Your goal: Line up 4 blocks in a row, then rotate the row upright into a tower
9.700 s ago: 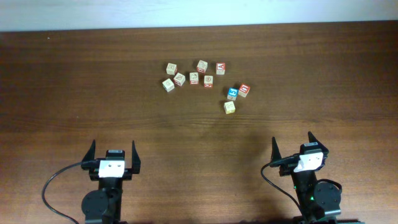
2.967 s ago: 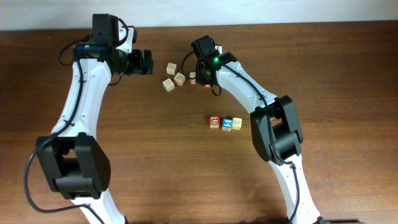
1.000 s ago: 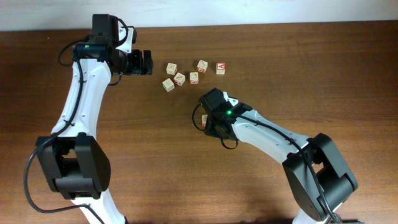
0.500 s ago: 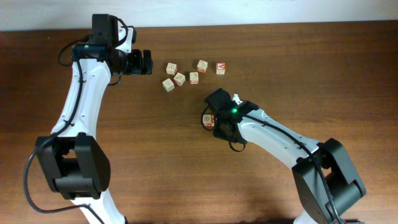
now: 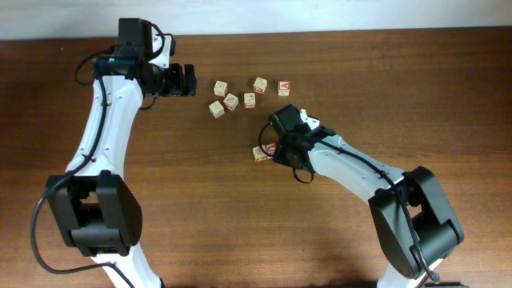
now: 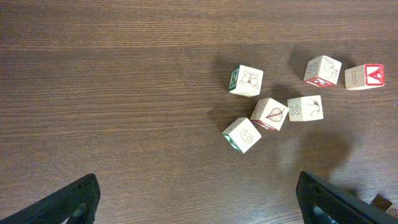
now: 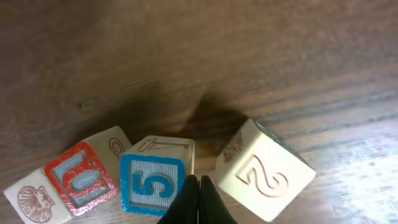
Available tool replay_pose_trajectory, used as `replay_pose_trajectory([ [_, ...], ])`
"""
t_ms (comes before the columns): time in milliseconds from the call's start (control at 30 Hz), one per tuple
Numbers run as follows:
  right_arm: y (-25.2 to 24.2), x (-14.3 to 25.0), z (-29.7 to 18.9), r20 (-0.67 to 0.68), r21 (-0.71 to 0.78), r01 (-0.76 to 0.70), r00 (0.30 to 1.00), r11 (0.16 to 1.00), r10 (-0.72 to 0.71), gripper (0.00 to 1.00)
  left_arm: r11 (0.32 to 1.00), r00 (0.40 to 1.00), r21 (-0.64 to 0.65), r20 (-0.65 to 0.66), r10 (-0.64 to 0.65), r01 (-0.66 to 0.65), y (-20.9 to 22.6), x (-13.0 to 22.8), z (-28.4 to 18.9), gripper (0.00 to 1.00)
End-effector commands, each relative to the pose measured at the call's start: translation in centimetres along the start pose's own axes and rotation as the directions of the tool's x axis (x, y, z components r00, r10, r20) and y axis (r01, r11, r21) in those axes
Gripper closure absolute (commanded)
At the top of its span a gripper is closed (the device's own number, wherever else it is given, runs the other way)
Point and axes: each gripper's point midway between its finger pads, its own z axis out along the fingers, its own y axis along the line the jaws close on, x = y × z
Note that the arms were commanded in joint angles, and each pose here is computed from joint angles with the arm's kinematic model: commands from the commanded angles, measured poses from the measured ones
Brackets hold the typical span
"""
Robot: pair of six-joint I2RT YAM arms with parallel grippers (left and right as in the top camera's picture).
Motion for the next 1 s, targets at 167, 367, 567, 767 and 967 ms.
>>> replay_pose_trajectory([
  [167, 2.0, 0.6, -3.7, -0.075, -0.101, 0.094, 0.992, 0.990, -0.102, 0.96, 1.000, 1.000, 0.000, 0.000, -0.008, 0.008, 0.1, -0.1, 0.1, 0.01],
  [367, 0.7, 1.3, 0.3, -0.074, 0.022, 0.093, 0.993, 0.995, -0.091, 0.96, 1.000, 1.000, 0.000, 0.000, -0.008, 0.008, 0.1, -0.1, 0.1, 0.01],
  [567, 0.9, -1.3, 0.4, 0.017, 0.010, 0.091, 0.996, 0.996, -0.091, 0.96, 1.000, 1.000, 0.000, 0.000, -0.008, 0.008, 0.1, -0.1, 0.1, 0.01],
  [767, 2.0, -0.5, 0.8, -0.019, -0.051, 0.142, 0.990, 0.989, -0.143, 0.96, 1.000, 1.000, 0.000, 0.000, -0.008, 0.008, 0.1, -0.1, 0.1, 0.01],
  [967, 1.2, -6.9, -1.8, 0.145, -0.083, 0.168, 0.977, 0.982, -0.155, 0.96, 1.000, 1.000, 0.000, 0.000, -0.008, 0.008, 0.1, -0.1, 0.1, 0.01],
])
